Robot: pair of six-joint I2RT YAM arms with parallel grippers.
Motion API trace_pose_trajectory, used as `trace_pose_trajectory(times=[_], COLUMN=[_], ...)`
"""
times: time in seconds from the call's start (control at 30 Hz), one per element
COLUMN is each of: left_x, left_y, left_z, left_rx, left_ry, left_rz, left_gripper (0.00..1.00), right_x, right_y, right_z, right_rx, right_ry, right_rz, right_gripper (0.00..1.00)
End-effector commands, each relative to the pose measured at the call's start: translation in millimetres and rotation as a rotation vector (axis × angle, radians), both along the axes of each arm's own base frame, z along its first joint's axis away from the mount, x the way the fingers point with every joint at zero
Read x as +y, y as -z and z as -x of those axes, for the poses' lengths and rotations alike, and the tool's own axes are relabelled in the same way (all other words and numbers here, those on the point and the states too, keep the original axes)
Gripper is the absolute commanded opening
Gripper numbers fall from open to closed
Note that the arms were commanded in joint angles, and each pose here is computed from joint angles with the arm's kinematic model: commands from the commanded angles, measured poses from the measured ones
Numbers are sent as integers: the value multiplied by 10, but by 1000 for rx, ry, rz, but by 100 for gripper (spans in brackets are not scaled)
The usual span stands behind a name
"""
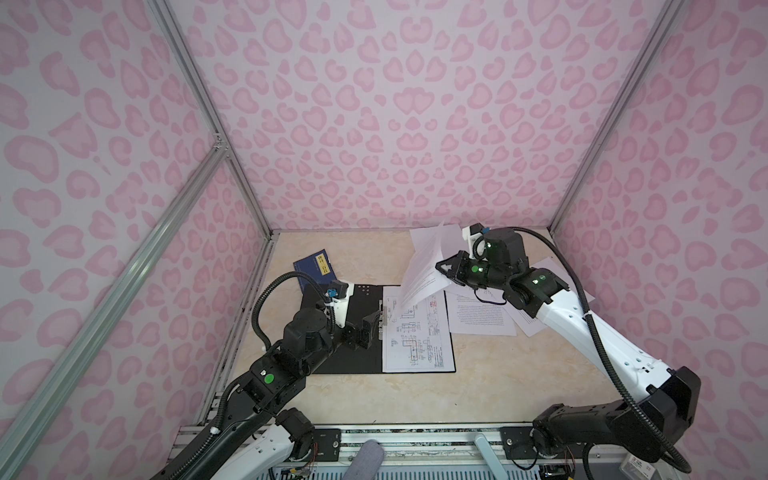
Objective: Put the files into the folder
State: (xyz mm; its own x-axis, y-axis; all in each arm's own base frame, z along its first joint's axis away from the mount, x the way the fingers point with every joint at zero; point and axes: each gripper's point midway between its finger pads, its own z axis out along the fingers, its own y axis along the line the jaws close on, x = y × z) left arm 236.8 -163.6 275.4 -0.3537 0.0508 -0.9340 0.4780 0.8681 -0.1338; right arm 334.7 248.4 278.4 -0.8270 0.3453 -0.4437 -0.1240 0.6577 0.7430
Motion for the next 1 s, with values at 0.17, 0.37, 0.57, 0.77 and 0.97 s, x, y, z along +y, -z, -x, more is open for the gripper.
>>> trace_pose_trajectory(times=[0.17,0.37,0.57,0.77,0.97], left_x=[5,2,0,-19,-31], left_y=[34,106,118,138,163], left_z=[-61,-60,-54,-58,-54], left_rx=[-10,5,4,13,25], left_ry=[-22,-21,-18,-11,-7], left_rz=[-5,-12,-13,-15,-16], left_gripper=[97,97,97,97,97], right_x=[-343,-540,-656,-579,-590], right_y=[1388,1820,1853,1893,1929], right_z=[125,180,194,253,317], right_rx=[103,146,146,166,190], right_ry=[-1,86,149,149,192], right_rz=[183,254,270,274,250], right_gripper=[0,0,0,0,0])
